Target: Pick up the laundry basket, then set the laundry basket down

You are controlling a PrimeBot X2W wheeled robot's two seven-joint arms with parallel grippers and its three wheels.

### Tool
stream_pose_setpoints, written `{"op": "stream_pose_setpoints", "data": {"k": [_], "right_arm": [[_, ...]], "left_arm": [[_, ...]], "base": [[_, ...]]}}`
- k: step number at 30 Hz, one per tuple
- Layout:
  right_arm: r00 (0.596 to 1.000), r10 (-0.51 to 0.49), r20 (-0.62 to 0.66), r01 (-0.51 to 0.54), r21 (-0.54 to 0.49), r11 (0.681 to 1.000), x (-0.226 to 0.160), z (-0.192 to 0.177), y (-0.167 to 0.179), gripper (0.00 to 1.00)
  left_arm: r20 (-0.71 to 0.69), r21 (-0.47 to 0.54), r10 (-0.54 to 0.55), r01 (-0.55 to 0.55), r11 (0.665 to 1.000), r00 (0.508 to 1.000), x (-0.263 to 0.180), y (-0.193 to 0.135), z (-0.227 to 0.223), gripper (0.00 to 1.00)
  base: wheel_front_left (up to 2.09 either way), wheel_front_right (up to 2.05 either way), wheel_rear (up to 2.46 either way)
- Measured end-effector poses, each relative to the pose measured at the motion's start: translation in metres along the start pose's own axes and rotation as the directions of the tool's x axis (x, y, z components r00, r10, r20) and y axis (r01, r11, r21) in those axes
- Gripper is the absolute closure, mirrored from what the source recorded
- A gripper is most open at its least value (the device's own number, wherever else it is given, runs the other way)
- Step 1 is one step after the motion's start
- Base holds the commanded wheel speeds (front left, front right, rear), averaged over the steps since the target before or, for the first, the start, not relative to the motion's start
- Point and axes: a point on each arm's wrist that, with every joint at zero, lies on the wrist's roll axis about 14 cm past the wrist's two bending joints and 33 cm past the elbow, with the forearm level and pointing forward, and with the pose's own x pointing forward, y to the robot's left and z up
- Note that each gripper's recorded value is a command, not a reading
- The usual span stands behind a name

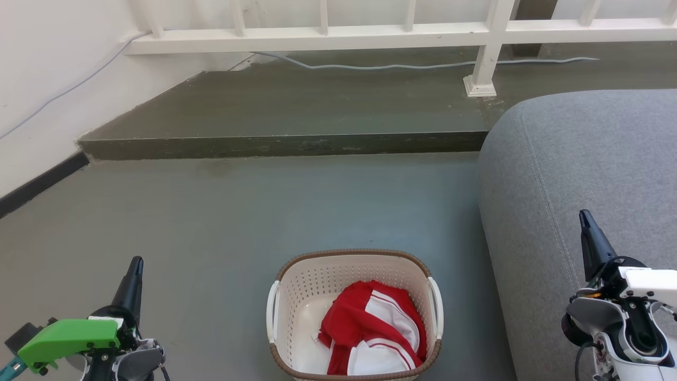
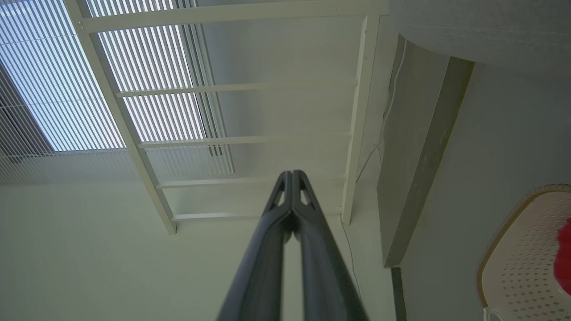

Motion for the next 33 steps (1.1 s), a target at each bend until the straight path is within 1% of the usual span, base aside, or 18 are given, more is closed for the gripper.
{"op": "stream_pose_setpoints", "data": {"k": [33], "right_arm": [[1.0,0.001,0.0,-0.001,0.0,1.0,0.0001,-0.0002,0.0003,1.0]], "left_arm": [[0.001,0.0,0.0,0.0,1.0,1.0,0.0001,-0.0001,0.0001,1.0]], "base": [[0.0,0.0,0.0]]}}
